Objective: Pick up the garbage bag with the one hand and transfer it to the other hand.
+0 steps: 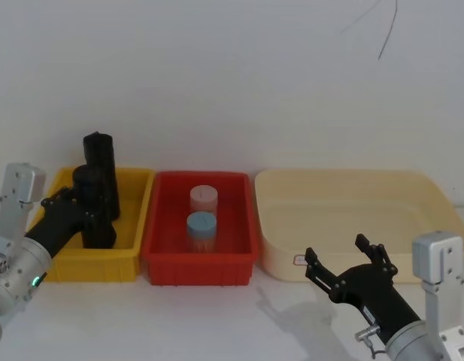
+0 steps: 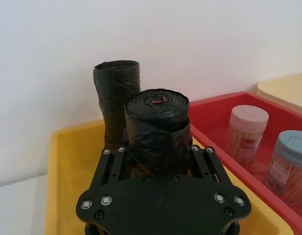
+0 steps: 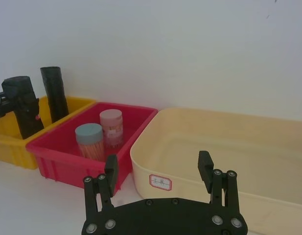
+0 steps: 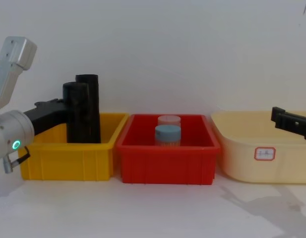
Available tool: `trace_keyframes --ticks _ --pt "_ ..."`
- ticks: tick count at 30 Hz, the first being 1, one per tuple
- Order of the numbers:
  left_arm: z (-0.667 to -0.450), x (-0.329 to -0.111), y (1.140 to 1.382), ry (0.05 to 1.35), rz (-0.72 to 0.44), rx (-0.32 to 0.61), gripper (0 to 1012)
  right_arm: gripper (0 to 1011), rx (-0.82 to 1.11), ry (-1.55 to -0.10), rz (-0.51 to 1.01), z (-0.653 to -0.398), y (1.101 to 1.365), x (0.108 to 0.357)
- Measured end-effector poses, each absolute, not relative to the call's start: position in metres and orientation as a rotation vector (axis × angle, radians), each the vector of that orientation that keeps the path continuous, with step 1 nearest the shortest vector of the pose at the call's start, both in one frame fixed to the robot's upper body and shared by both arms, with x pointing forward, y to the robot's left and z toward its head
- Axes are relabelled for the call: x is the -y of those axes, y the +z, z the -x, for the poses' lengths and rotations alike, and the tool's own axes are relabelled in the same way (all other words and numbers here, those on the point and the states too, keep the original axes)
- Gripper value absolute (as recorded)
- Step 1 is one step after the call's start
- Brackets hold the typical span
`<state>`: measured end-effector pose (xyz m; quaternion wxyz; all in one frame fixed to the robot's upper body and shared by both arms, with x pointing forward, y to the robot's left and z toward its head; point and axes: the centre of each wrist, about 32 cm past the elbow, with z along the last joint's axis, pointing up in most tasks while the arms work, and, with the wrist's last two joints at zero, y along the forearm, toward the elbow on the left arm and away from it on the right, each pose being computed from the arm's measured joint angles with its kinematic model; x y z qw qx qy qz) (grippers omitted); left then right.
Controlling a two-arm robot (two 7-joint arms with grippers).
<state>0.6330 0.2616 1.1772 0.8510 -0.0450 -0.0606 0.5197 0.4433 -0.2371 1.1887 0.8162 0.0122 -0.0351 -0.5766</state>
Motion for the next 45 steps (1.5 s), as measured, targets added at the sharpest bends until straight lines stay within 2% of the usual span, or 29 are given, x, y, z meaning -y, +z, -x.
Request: trace_keyframes --ticks 9,23,33,45 --pt "-0.624 -0.262 1.183 1.081 0.115 0.162 477 1000 0.075 -1.230 -0.026 -0.443 1.189 0.237" --pt "-0.589 -0.256 1.221 1.003 0.182 0.278 473 1001 0.075 -1.230 -0.026 -0.443 1.189 0.237" --pt "-0.569 -0.235 1.258 0.870 0.276 0.358 473 1000 0.075 -1.229 -0.026 -0.443 1.189 0.237" --pt "-0.564 -0.200 1.280 0.704 0.358 0.361 473 1001 0.075 -1.230 -0.026 -0.443 1.189 0.237"
